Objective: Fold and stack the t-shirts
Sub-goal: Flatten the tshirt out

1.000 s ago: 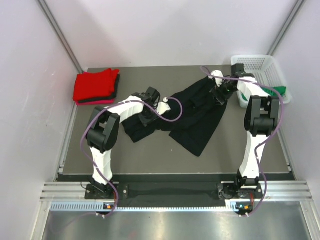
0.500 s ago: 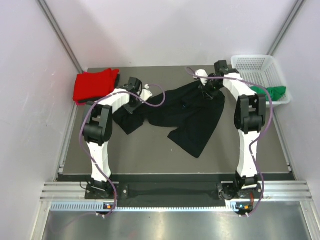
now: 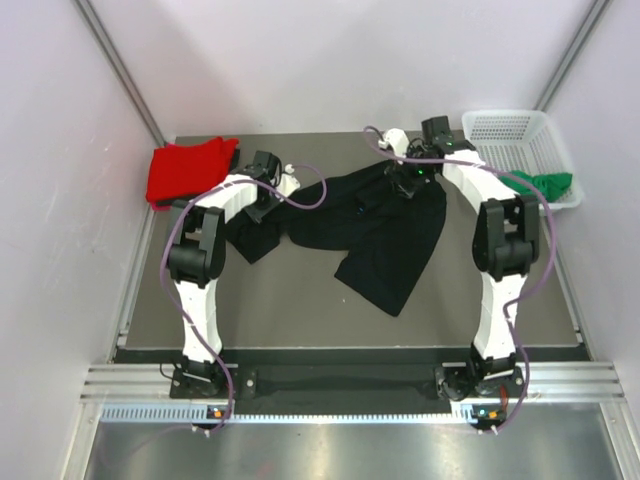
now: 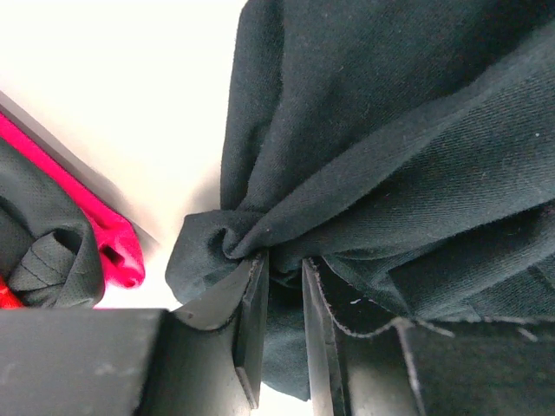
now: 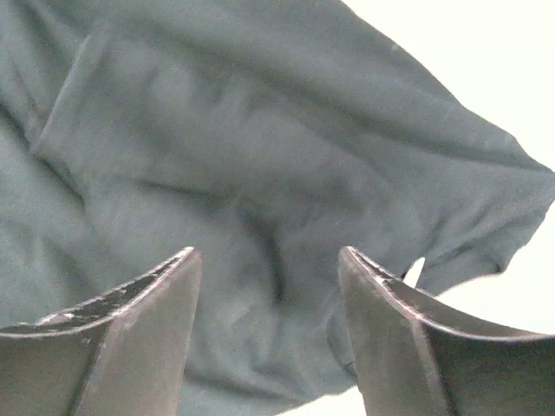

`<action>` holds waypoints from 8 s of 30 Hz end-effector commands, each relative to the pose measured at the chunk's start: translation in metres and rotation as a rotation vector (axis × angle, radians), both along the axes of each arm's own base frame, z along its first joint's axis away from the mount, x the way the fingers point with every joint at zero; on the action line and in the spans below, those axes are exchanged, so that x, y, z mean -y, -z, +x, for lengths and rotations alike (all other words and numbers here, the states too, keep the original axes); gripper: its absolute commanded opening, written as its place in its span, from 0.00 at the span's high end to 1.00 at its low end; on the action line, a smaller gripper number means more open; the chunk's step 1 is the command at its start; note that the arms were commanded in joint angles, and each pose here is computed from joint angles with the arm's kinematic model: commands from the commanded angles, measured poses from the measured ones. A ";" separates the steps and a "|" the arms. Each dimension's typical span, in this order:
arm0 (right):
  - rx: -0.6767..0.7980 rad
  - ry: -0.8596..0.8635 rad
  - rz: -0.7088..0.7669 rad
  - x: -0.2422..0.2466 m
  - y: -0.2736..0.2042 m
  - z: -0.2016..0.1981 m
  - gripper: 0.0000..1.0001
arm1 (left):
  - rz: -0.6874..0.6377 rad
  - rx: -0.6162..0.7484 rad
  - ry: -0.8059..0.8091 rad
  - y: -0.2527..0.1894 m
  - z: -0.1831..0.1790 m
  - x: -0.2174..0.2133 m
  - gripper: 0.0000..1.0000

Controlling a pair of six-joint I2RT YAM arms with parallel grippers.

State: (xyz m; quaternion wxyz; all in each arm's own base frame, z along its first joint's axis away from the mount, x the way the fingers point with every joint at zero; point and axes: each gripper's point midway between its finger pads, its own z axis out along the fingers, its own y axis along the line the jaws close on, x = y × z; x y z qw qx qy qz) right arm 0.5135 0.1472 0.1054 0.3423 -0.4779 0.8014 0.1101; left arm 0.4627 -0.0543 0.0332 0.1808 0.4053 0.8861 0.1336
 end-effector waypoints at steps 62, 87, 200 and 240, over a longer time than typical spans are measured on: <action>-0.136 -0.085 -0.186 0.048 0.079 -0.018 0.69 | -0.025 0.043 -0.025 -0.015 0.012 0.008 0.74; 0.068 0.050 -0.050 0.045 -0.068 -0.020 0.91 | -0.047 0.131 0.018 -0.057 0.022 0.015 0.74; 0.024 0.358 0.085 0.129 -0.152 -0.106 1.00 | -0.258 -0.160 0.174 -0.104 -0.143 0.037 0.53; -0.004 0.348 0.095 0.120 -0.138 -0.100 1.00 | -0.126 -0.506 0.269 -0.042 -0.183 0.051 0.54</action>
